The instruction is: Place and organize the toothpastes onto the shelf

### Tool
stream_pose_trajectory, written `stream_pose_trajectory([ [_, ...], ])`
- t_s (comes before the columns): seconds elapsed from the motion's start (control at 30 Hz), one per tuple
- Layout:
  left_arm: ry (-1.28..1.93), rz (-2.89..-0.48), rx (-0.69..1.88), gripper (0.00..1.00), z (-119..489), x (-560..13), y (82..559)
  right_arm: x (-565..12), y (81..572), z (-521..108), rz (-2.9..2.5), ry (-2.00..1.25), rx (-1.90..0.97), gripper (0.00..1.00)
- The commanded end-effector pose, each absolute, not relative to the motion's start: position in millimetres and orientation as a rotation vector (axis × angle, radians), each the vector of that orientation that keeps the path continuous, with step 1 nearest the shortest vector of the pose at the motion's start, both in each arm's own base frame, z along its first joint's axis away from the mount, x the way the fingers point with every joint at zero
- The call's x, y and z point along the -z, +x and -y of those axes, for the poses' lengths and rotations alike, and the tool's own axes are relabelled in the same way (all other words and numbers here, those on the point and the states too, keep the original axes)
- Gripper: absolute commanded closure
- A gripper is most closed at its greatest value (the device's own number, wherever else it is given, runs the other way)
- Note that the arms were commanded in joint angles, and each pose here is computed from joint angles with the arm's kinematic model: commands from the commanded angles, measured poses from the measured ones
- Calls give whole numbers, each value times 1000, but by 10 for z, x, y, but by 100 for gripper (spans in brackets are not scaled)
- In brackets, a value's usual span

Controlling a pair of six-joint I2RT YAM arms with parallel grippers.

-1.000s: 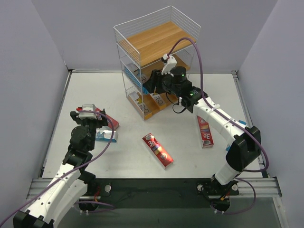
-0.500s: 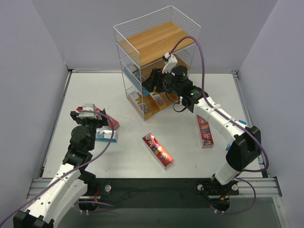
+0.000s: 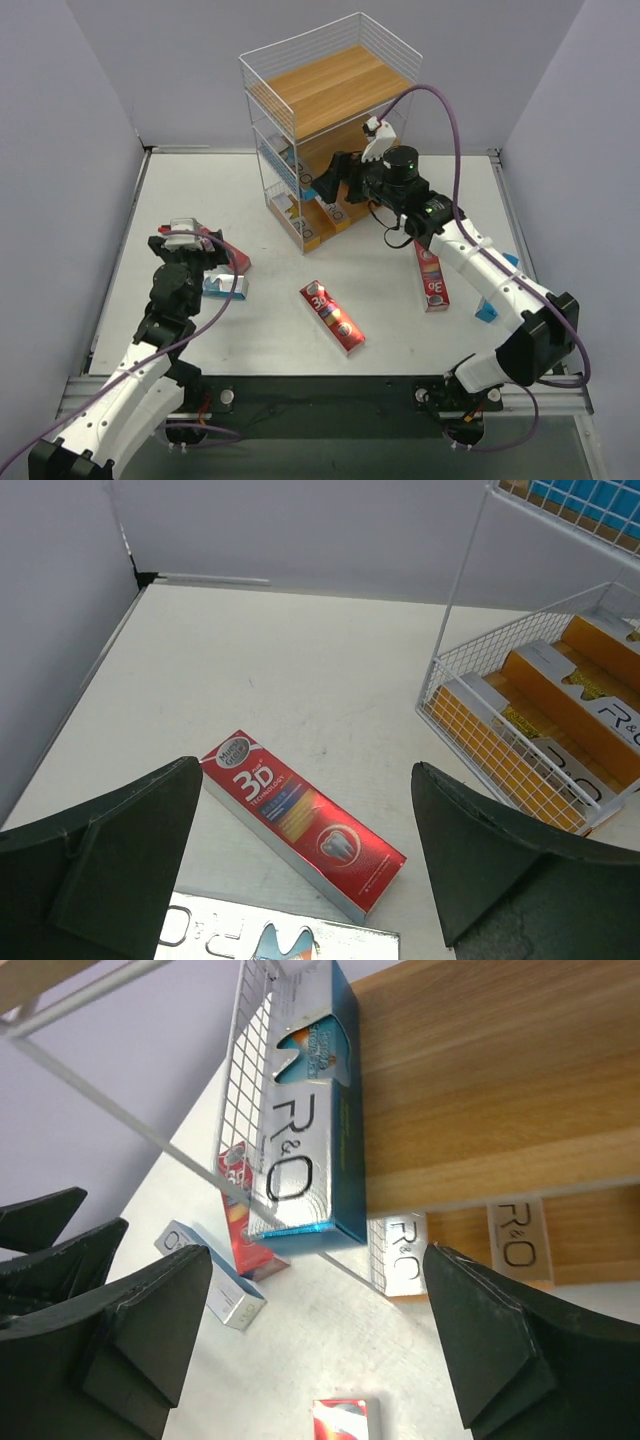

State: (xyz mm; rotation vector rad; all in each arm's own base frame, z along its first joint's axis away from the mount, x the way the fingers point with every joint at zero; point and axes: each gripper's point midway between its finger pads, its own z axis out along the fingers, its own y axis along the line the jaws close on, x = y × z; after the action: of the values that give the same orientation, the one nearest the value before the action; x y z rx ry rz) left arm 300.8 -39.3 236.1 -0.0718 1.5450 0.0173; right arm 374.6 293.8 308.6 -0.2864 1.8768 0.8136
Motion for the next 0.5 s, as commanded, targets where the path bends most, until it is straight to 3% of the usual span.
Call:
stream_pose_trajectory([
  [0.0, -300, -1624, -18, 3, 244, -2225, 2993, -3102, 3590, -2533, -1879, -279, -646, 6],
  [0.2, -657, -1839, -159, 3, -51, -1800, 2750, -2701, 3364, -2025, -1982, -225, -428, 0],
  [0.47, -1024, -1974, -261, 3, -230, -1384, 2450, -2339, 3147, -1604, -2044, -164, -302, 0],
])
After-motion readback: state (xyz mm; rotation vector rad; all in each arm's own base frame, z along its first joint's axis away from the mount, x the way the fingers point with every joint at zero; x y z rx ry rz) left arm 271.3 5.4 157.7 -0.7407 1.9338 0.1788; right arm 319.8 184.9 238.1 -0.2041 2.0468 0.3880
